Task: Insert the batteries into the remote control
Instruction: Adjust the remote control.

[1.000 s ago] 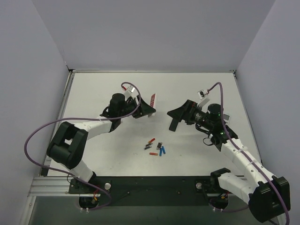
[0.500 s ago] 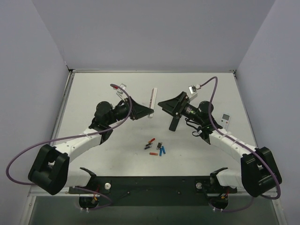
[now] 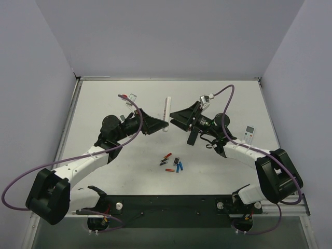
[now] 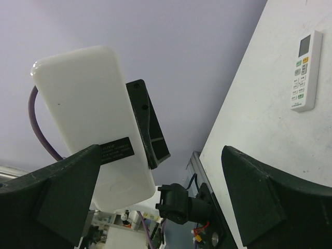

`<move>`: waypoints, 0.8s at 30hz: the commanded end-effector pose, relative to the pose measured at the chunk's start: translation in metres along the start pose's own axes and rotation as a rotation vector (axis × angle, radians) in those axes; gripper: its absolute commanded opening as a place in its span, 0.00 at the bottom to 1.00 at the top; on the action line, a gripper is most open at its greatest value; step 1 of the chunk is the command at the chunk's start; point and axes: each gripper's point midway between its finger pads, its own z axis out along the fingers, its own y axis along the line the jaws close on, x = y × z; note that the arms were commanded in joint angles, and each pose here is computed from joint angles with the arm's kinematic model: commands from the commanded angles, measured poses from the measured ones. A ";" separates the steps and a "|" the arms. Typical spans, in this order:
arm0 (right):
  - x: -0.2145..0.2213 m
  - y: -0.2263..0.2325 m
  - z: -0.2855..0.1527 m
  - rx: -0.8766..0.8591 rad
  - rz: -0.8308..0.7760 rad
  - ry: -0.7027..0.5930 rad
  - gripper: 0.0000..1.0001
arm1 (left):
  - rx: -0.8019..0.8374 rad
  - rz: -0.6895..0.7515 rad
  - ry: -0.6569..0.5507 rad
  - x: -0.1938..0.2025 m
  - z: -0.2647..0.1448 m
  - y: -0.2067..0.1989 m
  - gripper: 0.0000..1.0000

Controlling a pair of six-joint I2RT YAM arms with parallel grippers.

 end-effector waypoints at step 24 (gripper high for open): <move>0.002 0.119 -0.007 -0.452 -0.246 -0.013 0.97 | 0.007 -0.031 -0.126 -0.020 -0.015 -0.018 0.23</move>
